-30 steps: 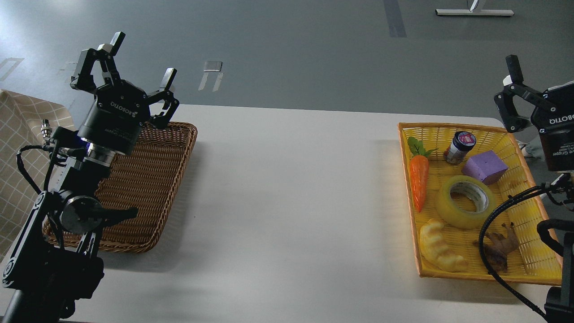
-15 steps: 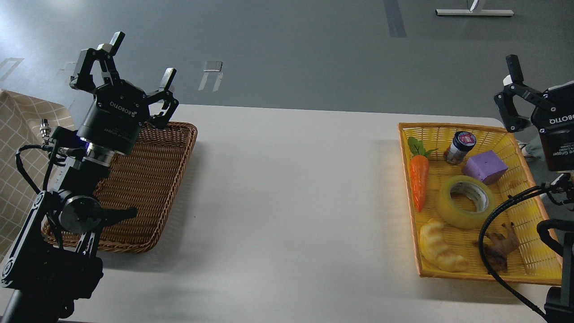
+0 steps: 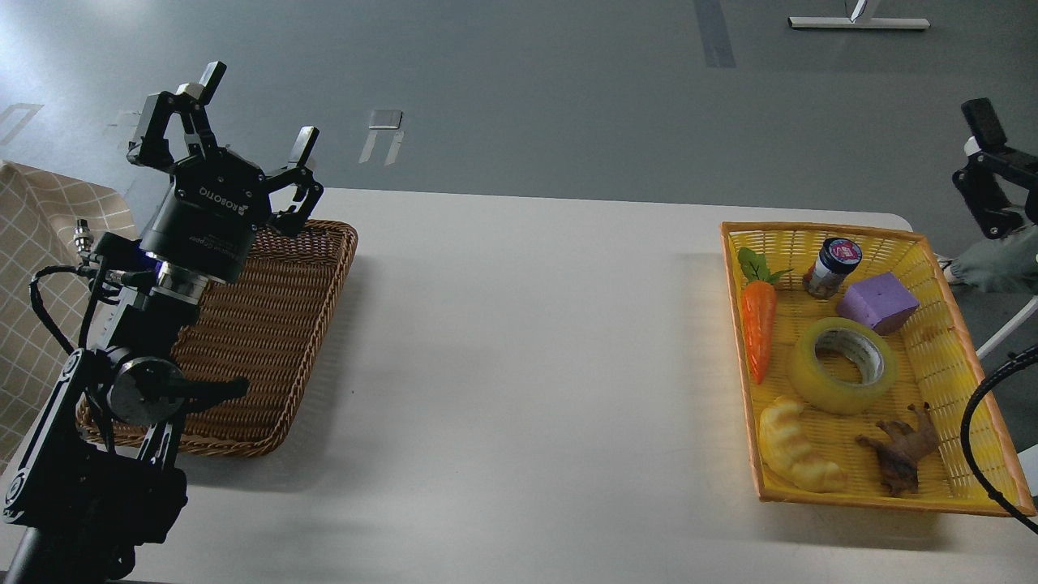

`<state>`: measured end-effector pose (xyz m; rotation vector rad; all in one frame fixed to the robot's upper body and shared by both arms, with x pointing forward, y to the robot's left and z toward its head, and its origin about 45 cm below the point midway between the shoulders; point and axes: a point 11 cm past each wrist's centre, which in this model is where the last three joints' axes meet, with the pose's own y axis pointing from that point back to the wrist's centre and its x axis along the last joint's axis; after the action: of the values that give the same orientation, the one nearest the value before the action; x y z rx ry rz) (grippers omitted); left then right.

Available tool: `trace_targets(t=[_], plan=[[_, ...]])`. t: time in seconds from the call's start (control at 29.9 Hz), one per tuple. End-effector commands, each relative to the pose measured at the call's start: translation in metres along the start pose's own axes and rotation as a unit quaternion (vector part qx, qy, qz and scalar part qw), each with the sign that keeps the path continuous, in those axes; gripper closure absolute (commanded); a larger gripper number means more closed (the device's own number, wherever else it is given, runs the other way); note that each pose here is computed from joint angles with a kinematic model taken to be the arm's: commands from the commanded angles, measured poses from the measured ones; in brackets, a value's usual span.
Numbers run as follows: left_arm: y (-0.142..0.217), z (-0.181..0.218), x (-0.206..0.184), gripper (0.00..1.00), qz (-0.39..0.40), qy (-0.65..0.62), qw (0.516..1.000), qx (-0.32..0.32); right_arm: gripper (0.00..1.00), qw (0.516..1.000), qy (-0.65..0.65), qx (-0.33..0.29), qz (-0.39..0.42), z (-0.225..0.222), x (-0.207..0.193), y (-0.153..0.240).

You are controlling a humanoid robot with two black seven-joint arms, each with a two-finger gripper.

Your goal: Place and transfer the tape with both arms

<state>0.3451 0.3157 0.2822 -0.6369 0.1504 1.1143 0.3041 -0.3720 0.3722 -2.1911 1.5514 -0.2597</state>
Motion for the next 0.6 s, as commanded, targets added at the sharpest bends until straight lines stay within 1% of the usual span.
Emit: trace_targets(t=[0.0,0.03,0.07,0.1,0.17,0.2,0.27,0.3,0.37,0.4,0.47,0.5,0.57], plan=[[0.001,-0.001,0.002,0.00,0.003,0.001,1.000,0.001,0.00,0.997,0.049,0.054,0.029,-0.047,0.026,0.001],[0.001,-0.001,0.002,0.00,0.003,0.001,1.000,0.002,0.00,0.996,0.057,0.069,0.031,-0.057,0.029,0.000],[0.001,-0.001,0.002,0.00,0.003,0.001,1.000,0.001,0.00,0.993,0.064,0.096,0.035,-0.071,0.031,-0.001],[0.001,-0.001,0.002,0.00,0.003,0.001,1.000,0.001,0.00,0.991,0.060,0.115,0.035,-0.073,0.030,-0.001],[0.001,-0.001,0.002,0.00,0.003,0.001,1.000,0.002,0.00,0.989,0.048,0.136,0.040,-0.071,0.029,0.002],[0.001,-0.001,0.002,0.00,0.004,0.000,1.000,0.000,0.00,0.986,0.028,0.159,0.047,-0.067,0.026,0.003],[0.001,0.000,0.003,0.00,0.005,0.000,1.000,-0.001,0.00,0.984,0.012,0.170,0.057,-0.061,0.025,0.006],[0.001,0.001,0.003,0.00,0.006,-0.001,1.000,-0.002,0.00,0.984,0.015,0.169,0.058,-0.062,0.026,0.007],[0.002,0.002,0.004,0.00,0.006,-0.003,1.000,-0.003,0.00,0.984,0.052,0.160,0.062,-0.081,0.037,0.011],[0.002,0.002,0.004,0.00,0.006,-0.003,1.000,-0.003,0.00,0.984,0.052,0.160,0.062,-0.081,0.037,0.011],[0.002,0.002,0.004,0.00,0.006,-0.003,1.000,-0.003,0.00,0.988,0.092,0.112,0.054,-0.090,0.044,0.011],[0.001,0.003,0.004,0.00,0.006,-0.003,1.000,-0.003,0.00,0.989,0.099,0.098,0.054,-0.091,0.046,0.012],[0.002,0.001,0.004,0.00,0.006,0.000,1.000,-0.003,0.00,0.989,0.131,0.041,0.054,-0.085,0.051,0.014]])
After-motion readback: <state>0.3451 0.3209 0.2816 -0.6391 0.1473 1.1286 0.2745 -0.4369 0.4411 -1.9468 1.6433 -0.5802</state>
